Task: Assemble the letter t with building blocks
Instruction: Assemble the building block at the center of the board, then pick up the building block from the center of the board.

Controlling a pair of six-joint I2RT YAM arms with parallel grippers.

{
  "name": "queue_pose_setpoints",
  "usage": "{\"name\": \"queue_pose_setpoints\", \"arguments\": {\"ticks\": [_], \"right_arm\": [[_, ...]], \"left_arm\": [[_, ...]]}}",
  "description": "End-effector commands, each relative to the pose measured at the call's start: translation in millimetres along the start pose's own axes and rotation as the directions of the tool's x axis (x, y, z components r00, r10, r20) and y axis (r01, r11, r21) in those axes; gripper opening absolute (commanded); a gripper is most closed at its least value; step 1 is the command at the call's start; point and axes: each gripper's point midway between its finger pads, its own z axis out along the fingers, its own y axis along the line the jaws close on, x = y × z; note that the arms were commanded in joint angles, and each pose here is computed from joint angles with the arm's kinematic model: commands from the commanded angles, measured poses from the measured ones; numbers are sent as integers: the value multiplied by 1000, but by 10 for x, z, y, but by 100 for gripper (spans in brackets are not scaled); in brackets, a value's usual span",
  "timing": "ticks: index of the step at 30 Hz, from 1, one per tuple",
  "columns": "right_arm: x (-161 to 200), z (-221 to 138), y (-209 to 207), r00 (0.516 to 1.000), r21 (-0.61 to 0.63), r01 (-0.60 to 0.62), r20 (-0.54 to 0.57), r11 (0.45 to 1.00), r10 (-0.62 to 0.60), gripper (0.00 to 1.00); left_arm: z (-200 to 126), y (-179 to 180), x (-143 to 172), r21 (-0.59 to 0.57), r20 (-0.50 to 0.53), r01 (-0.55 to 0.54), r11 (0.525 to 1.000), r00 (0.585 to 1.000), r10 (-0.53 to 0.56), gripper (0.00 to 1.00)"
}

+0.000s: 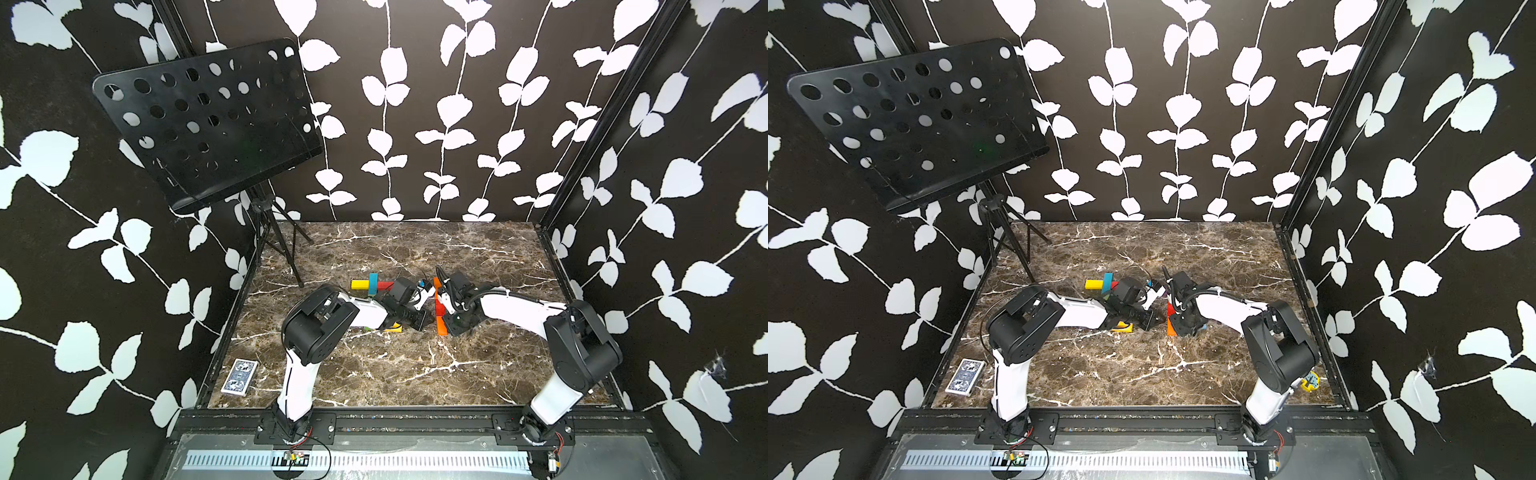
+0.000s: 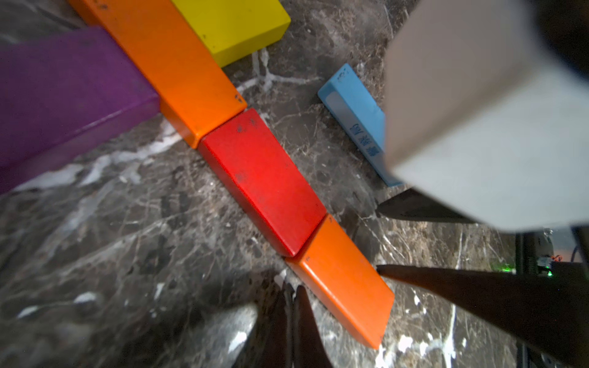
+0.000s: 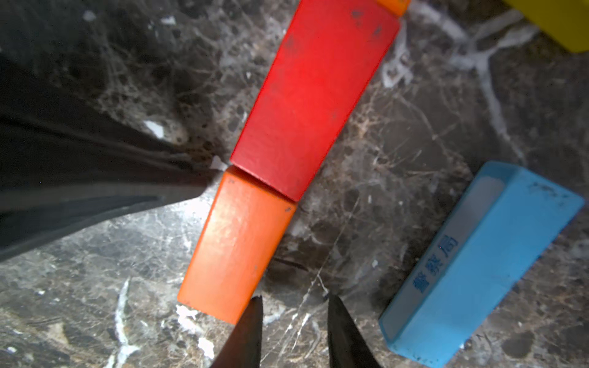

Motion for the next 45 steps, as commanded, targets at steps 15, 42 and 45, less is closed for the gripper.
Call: {"name": "queue_pose_setpoints", "arguments": {"ticks": [15,42,45], "right_arm": [[-318,-660,-232,969,144,3,245,990,-39,41],[32,-454,-864,941,80,-250,256,965,223,99],[-48,-416,-917,920,83,-284,303,955,248,99]], "left_arm": [[-239,1,-176,-108,8,-83,991,996,84,12],[-1165,-601,-343,-85,197,-331,940,919,341,99],[-1214,-580,-297,-107,184,-341,934,916,356,99]]}}
